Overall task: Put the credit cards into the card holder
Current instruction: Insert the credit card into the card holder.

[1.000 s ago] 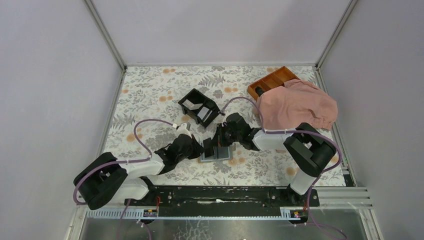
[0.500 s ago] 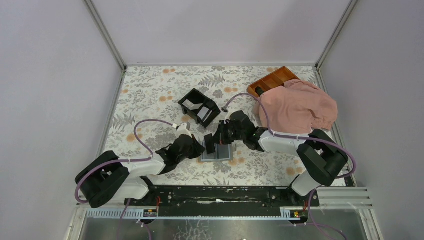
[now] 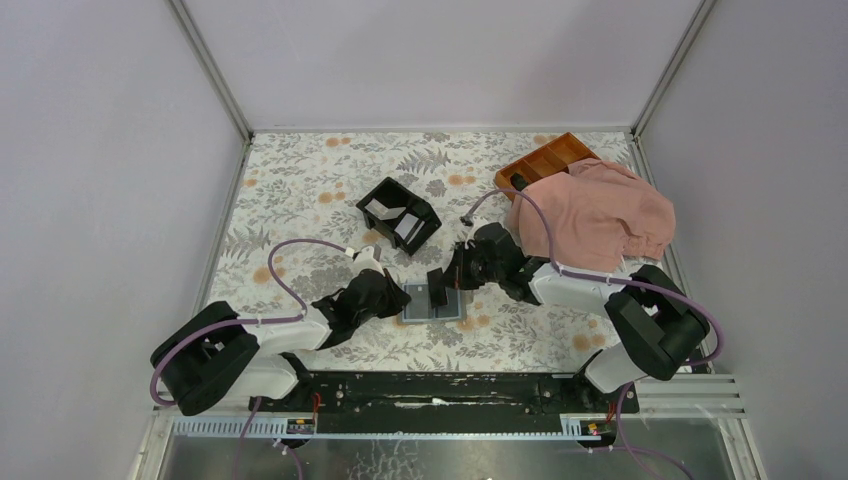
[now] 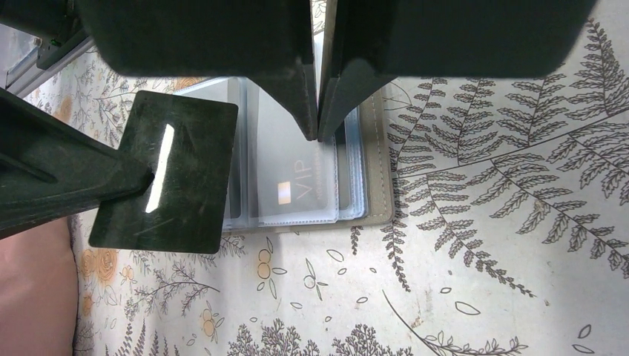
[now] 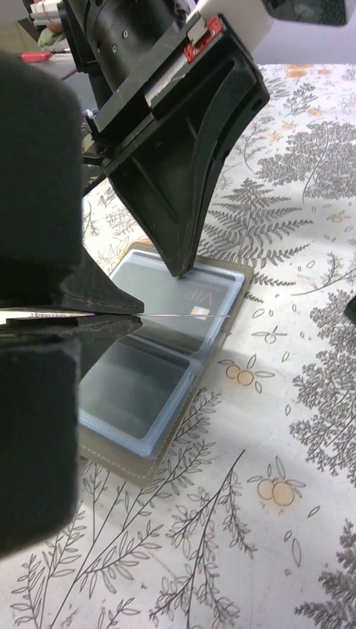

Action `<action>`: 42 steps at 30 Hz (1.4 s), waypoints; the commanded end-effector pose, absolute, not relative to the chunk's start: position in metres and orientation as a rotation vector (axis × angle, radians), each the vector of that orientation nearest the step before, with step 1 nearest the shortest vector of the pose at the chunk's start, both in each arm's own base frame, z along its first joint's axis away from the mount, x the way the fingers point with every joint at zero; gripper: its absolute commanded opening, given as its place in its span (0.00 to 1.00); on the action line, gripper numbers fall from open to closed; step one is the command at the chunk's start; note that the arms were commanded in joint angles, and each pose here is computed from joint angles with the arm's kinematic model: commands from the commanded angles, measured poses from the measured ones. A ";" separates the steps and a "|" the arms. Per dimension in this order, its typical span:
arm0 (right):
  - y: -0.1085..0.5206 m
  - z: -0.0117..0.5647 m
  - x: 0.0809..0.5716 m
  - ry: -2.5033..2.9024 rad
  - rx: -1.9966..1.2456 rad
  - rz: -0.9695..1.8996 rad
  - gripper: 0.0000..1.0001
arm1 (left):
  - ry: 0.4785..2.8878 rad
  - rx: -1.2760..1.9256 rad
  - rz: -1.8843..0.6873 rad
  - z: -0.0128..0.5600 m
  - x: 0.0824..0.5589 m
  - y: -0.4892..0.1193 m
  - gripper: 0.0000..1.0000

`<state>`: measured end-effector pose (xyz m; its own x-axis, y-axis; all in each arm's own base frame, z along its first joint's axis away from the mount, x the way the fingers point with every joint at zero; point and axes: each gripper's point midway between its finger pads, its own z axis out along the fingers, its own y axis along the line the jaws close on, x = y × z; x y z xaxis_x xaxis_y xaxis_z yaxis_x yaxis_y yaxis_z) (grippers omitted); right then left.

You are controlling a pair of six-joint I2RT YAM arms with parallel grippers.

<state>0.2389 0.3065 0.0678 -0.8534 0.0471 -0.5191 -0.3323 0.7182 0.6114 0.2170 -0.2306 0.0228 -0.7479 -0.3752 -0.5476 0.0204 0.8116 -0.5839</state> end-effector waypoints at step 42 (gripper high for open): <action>0.292 0.048 0.224 2.408 0.170 1.252 0.00 | 2.365 -0.239 -0.651 0.005 0.204 -0.217 0.06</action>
<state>0.2173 0.2924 0.0382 -0.9225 0.2445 -0.2987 -0.0886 0.6189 0.7805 0.2163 -0.2307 0.0232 -0.7404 -0.3722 -0.5597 0.0234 0.8179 -0.5748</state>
